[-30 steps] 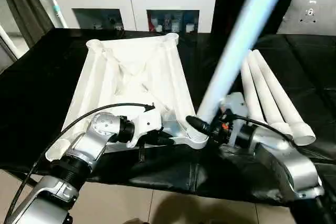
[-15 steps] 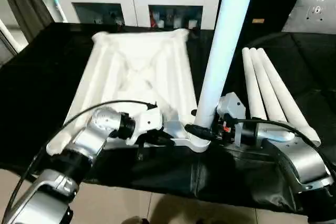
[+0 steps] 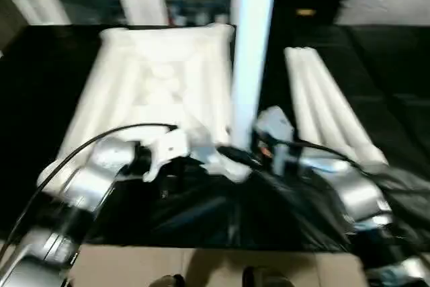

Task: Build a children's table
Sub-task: Insert table leg to table base

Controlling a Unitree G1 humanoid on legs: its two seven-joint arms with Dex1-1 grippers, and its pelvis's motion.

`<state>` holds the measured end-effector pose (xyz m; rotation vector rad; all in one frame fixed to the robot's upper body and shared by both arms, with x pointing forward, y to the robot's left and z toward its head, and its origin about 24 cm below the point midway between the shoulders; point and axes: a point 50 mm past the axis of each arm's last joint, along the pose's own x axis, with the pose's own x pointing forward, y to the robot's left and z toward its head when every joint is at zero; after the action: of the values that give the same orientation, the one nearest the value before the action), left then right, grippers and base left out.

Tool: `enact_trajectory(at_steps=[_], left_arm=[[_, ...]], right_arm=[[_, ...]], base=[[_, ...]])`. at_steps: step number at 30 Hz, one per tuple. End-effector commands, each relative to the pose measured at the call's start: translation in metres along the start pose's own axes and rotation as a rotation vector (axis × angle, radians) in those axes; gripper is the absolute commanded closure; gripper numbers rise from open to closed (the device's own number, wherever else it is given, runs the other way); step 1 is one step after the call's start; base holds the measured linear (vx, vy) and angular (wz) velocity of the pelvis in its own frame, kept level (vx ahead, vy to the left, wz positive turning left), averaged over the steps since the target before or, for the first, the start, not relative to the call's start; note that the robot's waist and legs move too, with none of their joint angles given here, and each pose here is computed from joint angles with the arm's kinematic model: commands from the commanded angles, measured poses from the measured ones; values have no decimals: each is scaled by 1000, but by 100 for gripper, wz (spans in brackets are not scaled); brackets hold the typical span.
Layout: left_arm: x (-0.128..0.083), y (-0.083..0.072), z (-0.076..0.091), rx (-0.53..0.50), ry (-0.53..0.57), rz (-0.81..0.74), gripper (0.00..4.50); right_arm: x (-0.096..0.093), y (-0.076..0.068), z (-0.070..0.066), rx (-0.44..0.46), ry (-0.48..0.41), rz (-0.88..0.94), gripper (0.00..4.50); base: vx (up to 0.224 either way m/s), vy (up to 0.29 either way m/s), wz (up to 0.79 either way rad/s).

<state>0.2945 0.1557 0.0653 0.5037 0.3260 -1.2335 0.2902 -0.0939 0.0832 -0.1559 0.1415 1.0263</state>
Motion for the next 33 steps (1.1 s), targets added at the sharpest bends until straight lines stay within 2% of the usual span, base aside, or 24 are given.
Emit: enact_trajectory(at_steps=[1,2,6,8,11,15,23,25,26,27,28,29,31,32,33], left_arm=[[-16,9,-2,-62,4,187,450],[-19,2,1,-84,8,225,450],[-17,-10,10,-134,-7,298,450],[-8,-18,20,-151,-27,326,450],[6,-24,32,-168,-59,333,450],[13,-24,35,-163,-25,355,450],[14,-17,32,-163,21,410,450],[12,-15,32,-145,8,410,450],[12,-15,32,-145,8,410,450],[10,-15,32,-92,-7,385,450],[10,-15,32,-74,-13,372,450],[10,-15,32,-74,-13,372,450],[9,-17,33,-36,-29,335,450],[9,-17,33,-34,-29,334,450],[7,-18,28,-6,-17,285,450]], right_arm=[[-8,1,-66,140,297,-101,259],[-3,-3,-64,155,283,-161,259],[8,-12,-59,209,240,-287,259],[17,-18,-56,254,222,-360,259],[28,-18,-53,274,210,-374,259],[34,-17,-52,271,203,-371,259],[38,-10,-50,249,163,-323,259],[32,-9,-43,256,73,-308,259],[32,-9,-43,256,73,-308,259],[26,-11,-35,275,-25,-303,259],[24,-12,-31,280,-66,-300,259],[24,-12,-31,280,-66,-300,259],[19,-15,-24,301,-144,-303,259],[18,-15,-24,302,-148,-303,259],[8,-20,-14,318,-253,-293,259]], base=[[-19,11,-19],[-11,18,-18],[-3,4,-4],[0,0,0],[0,0,0],[0,0,0],[0,0,0],[0,0,0],[0,0,0],[0,0,0],[0,0,0],[0,0,0],[0,0,0],[0,0,0],[0,0,0]])
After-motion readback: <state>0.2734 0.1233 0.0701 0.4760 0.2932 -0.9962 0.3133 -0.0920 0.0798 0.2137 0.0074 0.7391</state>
